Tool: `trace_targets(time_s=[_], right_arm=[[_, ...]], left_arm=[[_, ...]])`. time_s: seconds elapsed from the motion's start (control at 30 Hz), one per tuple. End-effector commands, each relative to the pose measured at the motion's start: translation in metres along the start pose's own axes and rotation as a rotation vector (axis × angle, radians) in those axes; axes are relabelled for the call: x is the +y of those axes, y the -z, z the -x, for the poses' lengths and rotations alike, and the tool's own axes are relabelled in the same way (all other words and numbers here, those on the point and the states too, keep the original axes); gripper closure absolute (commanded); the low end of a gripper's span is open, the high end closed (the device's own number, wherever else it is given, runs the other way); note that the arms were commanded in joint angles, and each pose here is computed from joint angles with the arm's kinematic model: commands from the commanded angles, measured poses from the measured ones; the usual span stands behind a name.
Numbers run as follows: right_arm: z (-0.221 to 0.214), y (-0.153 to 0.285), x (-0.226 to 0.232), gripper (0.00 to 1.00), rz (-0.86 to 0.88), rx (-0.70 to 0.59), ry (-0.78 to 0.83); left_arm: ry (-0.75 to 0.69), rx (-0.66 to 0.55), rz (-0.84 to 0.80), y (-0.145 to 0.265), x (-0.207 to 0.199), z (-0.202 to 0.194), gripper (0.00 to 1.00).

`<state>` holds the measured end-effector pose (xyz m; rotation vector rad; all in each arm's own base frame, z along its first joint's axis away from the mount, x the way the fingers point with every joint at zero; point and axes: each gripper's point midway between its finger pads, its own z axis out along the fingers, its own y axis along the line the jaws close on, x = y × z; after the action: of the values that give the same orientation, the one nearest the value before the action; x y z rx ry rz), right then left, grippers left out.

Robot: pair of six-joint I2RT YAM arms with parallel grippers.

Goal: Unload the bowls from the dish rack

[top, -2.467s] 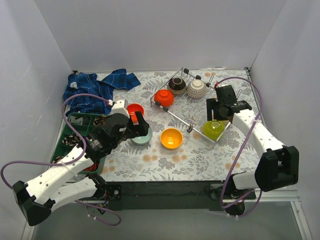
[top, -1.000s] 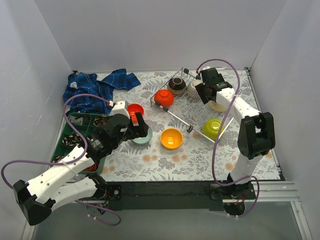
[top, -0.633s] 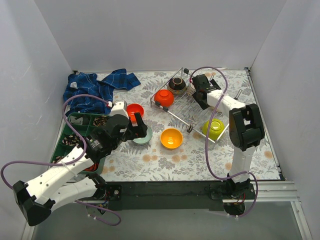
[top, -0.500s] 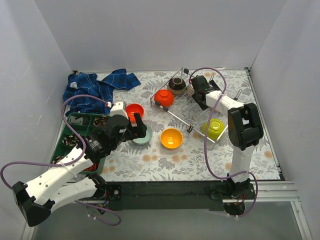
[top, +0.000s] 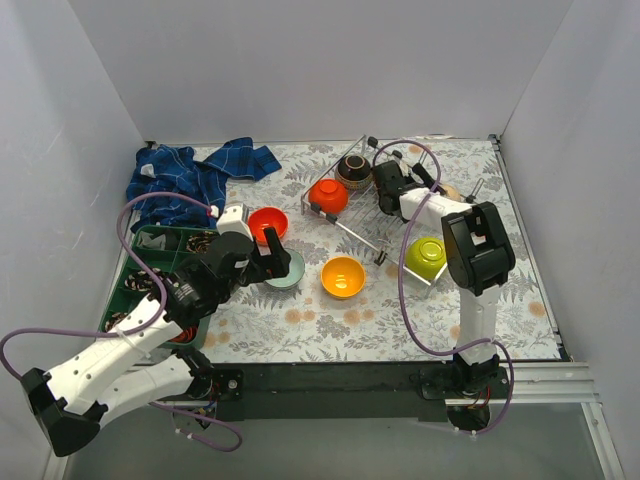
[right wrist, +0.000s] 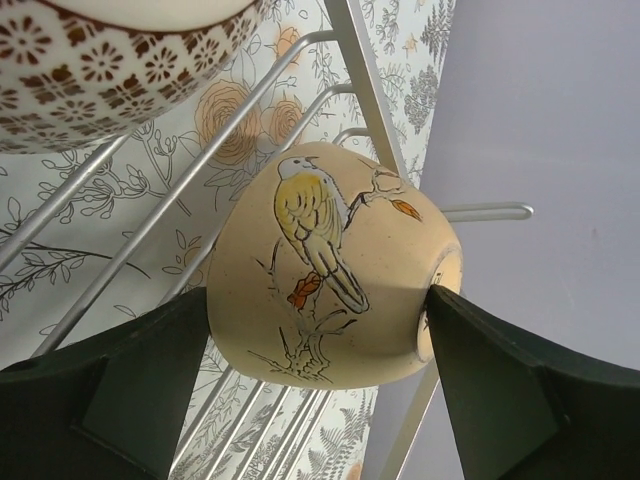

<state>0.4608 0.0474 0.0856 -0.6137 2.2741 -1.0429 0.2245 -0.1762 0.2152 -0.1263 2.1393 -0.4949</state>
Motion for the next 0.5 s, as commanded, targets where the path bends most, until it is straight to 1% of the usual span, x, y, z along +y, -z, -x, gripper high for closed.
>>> trace_targets(time_s=[0.0, 0.07, 0.17, 0.27, 0.3, 0.37, 0.4, 0.47], right_arm=[[-0.036, -0.017, 0.050, 0.05, 0.098, 0.083, 0.063], [-0.040, -0.017, 0.057, 0.05, 0.106, 0.089, 0.073], [-0.045, -0.019, 0.058, 0.09, 0.069, 0.111, 0.090], [-0.044, -0.016, 0.056, 0.15, 0.062, 0.111, 0.084], [-0.041, -0.014, 0.055, 0.19, 0.064, 0.102, 0.075], [-0.037, -0.008, 0.048, 0.25, 0.060, 0.087, 0.051], [-0.033, -0.004, 0.043, 0.31, 0.057, 0.073, 0.039], [-0.029, 0.001, 0.037, 0.36, 0.053, 0.062, 0.030]], left_arm=[[0.016, -0.016, 0.023, 0.006, 0.008, 0.002, 0.02], [0.018, -0.016, 0.027, 0.007, 0.010, 0.001, 0.02], [0.021, -0.019, 0.028, 0.009, 0.011, 0.002, 0.02], [0.025, -0.022, 0.023, 0.011, 0.010, 0.004, 0.02], [0.025, -0.020, 0.023, 0.011, 0.010, 0.003, 0.02], [0.033, -0.026, 0.017, 0.013, 0.009, 0.005, 0.02], [0.035, -0.027, 0.014, 0.014, 0.009, 0.006, 0.02], [0.042, -0.031, 0.010, 0.015, 0.009, 0.006, 0.02]])
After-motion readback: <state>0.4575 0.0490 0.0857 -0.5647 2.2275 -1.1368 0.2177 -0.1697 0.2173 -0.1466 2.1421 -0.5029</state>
